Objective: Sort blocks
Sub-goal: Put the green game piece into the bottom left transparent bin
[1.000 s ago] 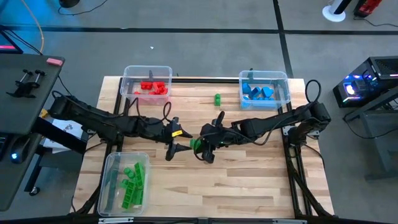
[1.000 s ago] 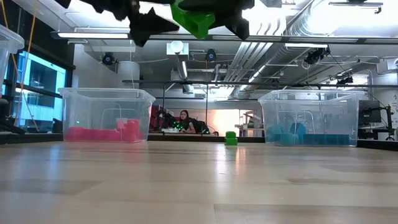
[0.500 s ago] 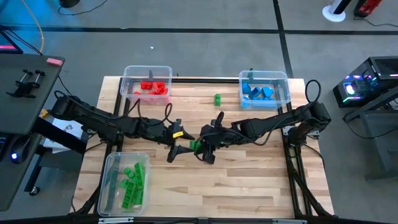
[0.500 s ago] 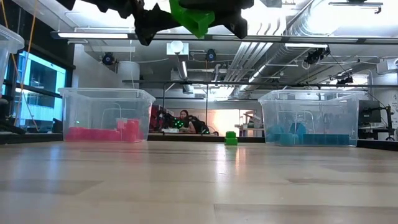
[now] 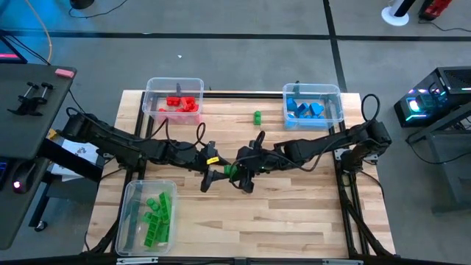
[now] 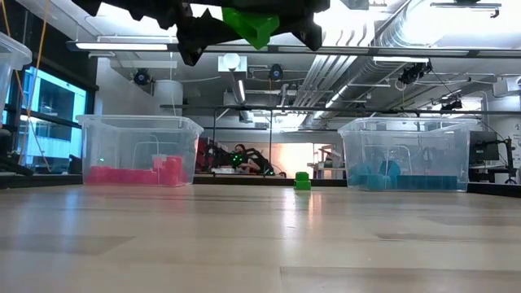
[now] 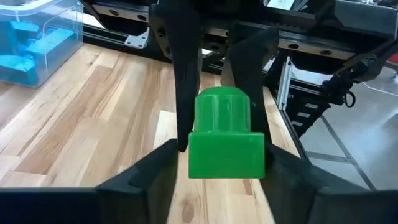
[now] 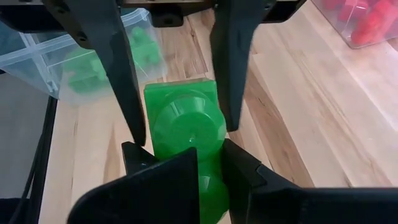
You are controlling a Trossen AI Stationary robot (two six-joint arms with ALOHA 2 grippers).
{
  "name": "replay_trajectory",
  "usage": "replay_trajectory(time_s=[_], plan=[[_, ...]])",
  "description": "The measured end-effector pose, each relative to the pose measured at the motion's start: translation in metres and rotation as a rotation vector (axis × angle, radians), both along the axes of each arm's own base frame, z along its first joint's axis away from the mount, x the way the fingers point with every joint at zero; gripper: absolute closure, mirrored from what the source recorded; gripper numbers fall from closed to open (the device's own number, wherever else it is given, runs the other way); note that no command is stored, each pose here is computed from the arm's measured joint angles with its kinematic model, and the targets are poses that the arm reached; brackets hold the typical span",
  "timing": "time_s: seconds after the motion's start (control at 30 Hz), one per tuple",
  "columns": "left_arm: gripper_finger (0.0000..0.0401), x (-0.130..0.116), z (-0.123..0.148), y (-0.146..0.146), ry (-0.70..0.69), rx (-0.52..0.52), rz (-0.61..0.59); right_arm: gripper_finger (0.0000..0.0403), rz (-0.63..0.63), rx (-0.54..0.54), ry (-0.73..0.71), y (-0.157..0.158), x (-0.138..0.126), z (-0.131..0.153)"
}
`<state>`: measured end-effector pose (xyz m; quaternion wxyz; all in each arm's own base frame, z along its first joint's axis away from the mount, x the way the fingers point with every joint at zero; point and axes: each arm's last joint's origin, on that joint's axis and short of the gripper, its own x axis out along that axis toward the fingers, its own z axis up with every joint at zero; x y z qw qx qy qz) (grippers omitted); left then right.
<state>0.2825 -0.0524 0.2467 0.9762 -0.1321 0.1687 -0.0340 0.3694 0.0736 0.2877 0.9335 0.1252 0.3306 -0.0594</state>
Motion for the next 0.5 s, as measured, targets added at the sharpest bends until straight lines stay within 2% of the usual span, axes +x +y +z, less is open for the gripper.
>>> replay_trajectory(time_s=[0.2, 0.4, 0.5], plan=[[0.0304, 0.0002, 0.0004, 0.0, -0.005, -0.001, 0.002, 0.04, -0.011, 0.017, 0.006, -0.0001, -0.0004, -0.0005], [0.0305, -0.001, -0.001, 0.0001, 0.018, -0.008, -0.006, 0.0363, -0.007, 0.026, 0.006, 0.0003, -0.0003, -0.0004], [0.0305, -0.0076, -0.0076, 0.0015, 0.123, 0.012, -0.003, 0.0323, -0.016, 0.033, 0.001, 0.0001, -0.0009, 0.0009]])
